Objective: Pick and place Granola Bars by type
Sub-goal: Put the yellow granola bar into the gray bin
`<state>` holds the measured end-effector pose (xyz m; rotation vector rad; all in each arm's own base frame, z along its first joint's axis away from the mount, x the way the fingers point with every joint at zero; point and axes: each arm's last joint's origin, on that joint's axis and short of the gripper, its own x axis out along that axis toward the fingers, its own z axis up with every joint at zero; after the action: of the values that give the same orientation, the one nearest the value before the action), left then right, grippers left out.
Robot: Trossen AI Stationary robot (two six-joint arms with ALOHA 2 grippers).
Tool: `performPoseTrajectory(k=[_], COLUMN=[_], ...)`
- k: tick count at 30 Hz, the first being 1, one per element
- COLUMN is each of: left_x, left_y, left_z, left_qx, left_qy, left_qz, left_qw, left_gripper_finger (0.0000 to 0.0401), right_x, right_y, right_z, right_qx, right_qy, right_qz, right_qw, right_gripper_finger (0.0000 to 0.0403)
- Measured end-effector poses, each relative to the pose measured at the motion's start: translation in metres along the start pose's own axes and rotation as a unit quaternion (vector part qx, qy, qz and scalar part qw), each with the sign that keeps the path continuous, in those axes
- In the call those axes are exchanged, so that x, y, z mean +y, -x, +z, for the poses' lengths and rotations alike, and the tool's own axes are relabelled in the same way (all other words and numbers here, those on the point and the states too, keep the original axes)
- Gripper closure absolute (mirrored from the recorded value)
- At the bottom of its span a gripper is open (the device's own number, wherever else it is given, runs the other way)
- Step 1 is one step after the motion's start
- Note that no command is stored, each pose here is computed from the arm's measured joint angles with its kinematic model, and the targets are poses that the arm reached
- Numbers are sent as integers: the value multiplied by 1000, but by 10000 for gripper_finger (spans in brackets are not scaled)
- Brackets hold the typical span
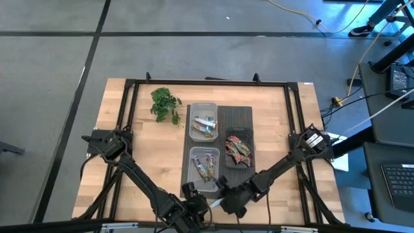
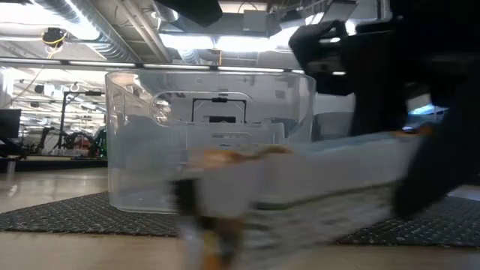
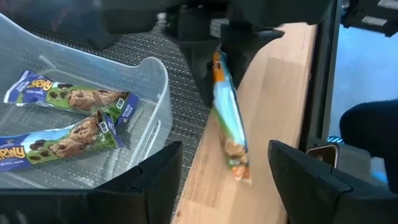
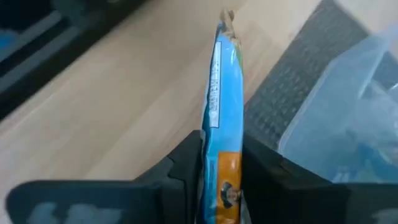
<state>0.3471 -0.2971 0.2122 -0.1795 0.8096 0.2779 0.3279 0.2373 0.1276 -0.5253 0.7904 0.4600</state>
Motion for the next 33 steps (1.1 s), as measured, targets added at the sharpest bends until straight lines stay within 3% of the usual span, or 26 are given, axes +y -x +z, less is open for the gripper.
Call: performPoseTrajectory(k=[9, 16, 25, 33], left_x=[-6, -13, -21, -12], left_y=[0, 1, 3, -3], left_z=[5, 12, 20, 31], left_qx=[-20, -46, -86, -139], left_qy=[36, 82, 7, -36], left_qz=[-27, -66, -95, -32], left_qw=[999, 993, 992, 989], left_gripper_finger=[173, 169, 172, 173], right_x=[4, 13, 36, 48], right_y=[26, 50, 60, 87], right_z=[27, 30, 30, 23], right_qx=[101, 196, 196, 227], right_qy=[0, 25, 32, 18], right_qz=[17, -78, -99, -143], right_qw=[995, 977, 975, 963], right_gripper_finger=[304, 324, 328, 328])
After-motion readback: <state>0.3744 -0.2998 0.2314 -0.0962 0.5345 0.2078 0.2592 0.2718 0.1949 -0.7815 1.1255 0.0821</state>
